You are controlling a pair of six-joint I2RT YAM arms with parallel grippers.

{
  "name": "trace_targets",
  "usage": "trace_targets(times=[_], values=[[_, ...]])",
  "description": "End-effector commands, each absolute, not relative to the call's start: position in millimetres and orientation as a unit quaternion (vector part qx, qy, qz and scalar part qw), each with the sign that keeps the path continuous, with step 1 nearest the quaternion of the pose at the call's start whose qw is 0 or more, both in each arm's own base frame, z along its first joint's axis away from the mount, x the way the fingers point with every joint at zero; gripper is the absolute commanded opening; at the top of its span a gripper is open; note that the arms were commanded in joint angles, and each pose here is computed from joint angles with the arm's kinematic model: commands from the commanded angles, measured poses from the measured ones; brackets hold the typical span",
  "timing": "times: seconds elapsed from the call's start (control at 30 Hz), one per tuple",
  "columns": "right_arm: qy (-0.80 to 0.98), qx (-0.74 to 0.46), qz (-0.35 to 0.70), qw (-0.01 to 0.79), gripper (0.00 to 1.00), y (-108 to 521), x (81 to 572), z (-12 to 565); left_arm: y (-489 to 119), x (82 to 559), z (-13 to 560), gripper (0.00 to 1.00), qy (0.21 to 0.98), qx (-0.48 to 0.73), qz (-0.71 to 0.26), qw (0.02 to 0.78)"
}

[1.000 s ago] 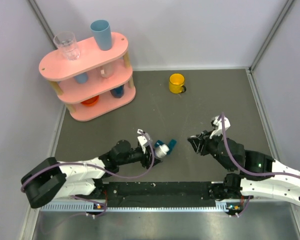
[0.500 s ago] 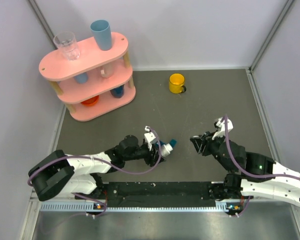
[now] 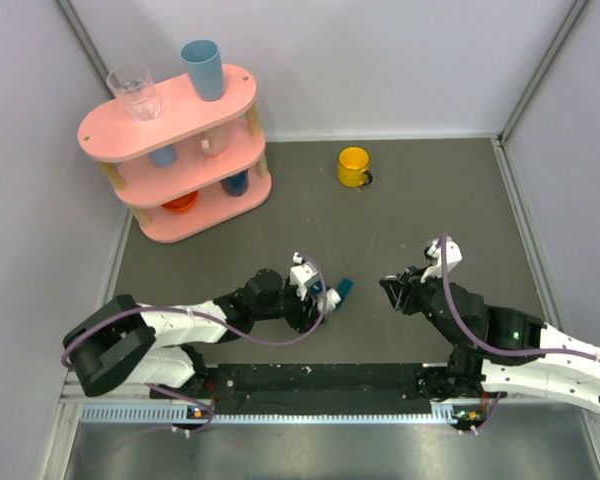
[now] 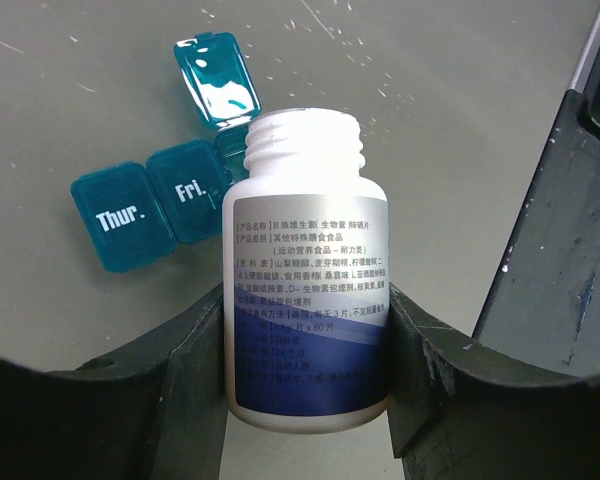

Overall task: Sort the pills into containers
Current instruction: Pour the pill into the pill container.

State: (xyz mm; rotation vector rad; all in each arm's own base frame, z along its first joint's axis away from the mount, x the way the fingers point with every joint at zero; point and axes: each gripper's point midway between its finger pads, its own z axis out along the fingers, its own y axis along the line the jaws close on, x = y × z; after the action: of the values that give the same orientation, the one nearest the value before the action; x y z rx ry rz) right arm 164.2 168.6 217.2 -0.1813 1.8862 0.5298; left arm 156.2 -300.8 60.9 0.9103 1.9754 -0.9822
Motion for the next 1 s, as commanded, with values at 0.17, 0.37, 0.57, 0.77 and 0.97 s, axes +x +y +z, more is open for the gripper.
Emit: trace_targets(times=[0.17, 0.37, 0.57, 0.77, 0.97], values=[[0.794, -0.063, 0.230, 0.559, 0.00, 165.0, 165.1, 217.0, -312.3, 171.0, 74.5, 0.00, 0.765, 0.360, -0.373, 0.381], [0.794, -0.062, 0.231, 0.558, 0.00, 163.6, 164.4, 214.7, -307.9, 172.8, 71.0, 0.00, 0.780, 0.359, -0.354, 0.370], [0.796, -0.060, 0.233, 0.556, 0.00, 164.0, 164.0, 212.3, -305.2, 171.7, 67.5, 0.00, 0.791, 0.360, -0.344, 0.355], [0.796, -0.060, 0.233, 0.555, 0.00, 163.5, 163.9, 211.2, -306.3, 171.0, 66.0, 0.00, 0.793, 0.363, -0.343, 0.349], [0.797, -0.061, 0.232, 0.554, 0.00, 163.4, 163.7, 209.4, -305.9, 169.9, 63.4, 0.00, 0.796, 0.369, -0.339, 0.339]])
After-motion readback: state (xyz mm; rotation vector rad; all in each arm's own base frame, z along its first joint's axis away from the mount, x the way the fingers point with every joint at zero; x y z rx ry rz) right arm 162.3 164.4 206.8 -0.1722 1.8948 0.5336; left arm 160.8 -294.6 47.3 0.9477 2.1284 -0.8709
